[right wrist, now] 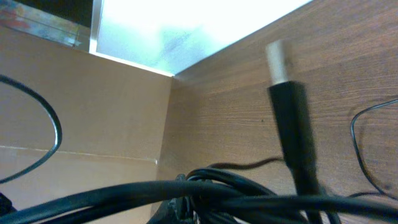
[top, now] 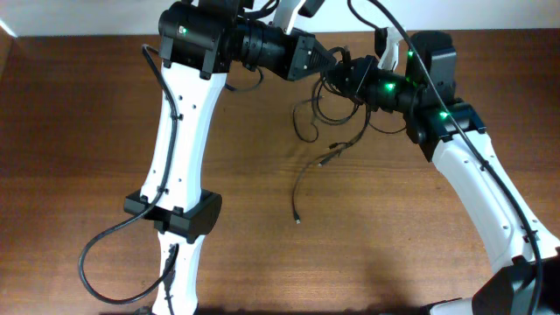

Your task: Untangle cables

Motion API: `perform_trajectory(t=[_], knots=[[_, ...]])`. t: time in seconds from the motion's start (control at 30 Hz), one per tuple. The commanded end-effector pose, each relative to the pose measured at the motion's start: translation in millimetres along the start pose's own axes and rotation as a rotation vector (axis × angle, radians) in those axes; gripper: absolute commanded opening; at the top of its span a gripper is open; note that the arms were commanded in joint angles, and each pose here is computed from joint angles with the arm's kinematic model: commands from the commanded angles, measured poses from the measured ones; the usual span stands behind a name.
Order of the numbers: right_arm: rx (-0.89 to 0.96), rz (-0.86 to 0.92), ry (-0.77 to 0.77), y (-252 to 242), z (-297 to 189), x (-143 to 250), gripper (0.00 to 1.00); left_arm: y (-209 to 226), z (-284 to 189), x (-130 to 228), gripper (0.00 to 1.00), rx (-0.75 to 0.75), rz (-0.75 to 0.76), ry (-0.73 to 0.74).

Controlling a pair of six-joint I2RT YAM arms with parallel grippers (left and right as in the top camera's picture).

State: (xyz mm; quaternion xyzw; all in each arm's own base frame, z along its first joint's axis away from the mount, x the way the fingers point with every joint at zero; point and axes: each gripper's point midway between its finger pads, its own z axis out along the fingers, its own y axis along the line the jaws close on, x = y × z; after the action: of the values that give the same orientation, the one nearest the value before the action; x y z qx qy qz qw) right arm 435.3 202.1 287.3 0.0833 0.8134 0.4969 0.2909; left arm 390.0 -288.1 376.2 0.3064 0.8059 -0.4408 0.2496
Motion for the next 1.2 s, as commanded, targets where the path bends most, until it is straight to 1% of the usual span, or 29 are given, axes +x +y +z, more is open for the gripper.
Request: perform_trajectory(t=[0.0,0.07,0.17,0.23,0.37,0.47,0.53,0.63,0.7,0.83,0.9,0.97,1.03,1.07,1.1,1.17], knots=[[-0.018,-0.065,-0.021,4.6,-11.5,-8.5,0.04,12.4,-14.9,-2.6,0.00,-0.134,0.008,-0.021],[-0.073,-0.079,-0.017,17.0,-31.5,-13.4,0.04,43.6,-18.0,5.0,0.00,-0.293,-0.022,0.008],[-0.146,-0.090,0.001,28.4,-58.2,-18.4,0.04,69.0,-19.6,12.5,0.00,-0.390,-0.053,0.038],[-0.195,-0.099,0.006,34.4,-81.2,-23.4,0.04,89.6,-22.8,17.1,0.00,-0.445,-0.111,0.047],[-0.273,-0.118,0.020,46.8,-119.5,-26.3,0.04,118.7,-27.9,26.6,0.00,-0.492,-0.183,0.068],[-0.353,-0.146,0.040,60.5,-155.7,-26.6,0.04,138.8,-21.0,41.6,0.00,-0.499,-0.237,0.121],[-0.375,-0.163,0.030,62.8,-176.2,-30.6,0.04,147.4,-17.3,48.6,0.00,-0.514,-0.256,0.147],[-0.350,-0.153,-0.038,48.5,-208.2,-46.4,0.04,169.2,-17.5,65.7,0.00,-0.600,-0.288,0.211],[-0.328,-0.129,-0.085,36.5,-227.7,-56.9,0.04,176.3,-16.4,69.0,0.00,-0.618,-0.291,0.224],[-0.247,-0.087,-0.236,3.9,-274.9,-82.3,0.04,178.0,-15.6,70.0,0.00,-0.622,-0.292,0.228],[-0.237,-0.081,-0.255,-0.9,-282.3,-84.5,0.04,176.6,-14.4,69.8,0.00,-0.615,-0.292,0.228],[-0.247,-0.096,-0.237,2.4,-277.5,-81.6,0.04,171.8,-10.5,68.9,0.00,-0.587,-0.292,0.225],[-0.262,-0.111,-0.207,8.3,-266.2,-77.5,0.08,167.2,-6.9,67.9,0.00,-0.559,-0.291,0.223],[-0.270,-0.118,-0.189,11.9,-258.1,-75.2,0.15,166.2,-5.9,67.2,0.00,-0.554,-0.290,0.221],[-0.274,-0.123,-0.176,15.6,-249.5,-73.4,0.25,166.2,-5.7,67.2,0.00,-0.554,-0.289,0.221],[-0.279,-0.127,-0.155,22.2,-233.2,-70.1,0.37,166.1,-6.0,67.8,0.00,-0.553,-0.291,0.223]])
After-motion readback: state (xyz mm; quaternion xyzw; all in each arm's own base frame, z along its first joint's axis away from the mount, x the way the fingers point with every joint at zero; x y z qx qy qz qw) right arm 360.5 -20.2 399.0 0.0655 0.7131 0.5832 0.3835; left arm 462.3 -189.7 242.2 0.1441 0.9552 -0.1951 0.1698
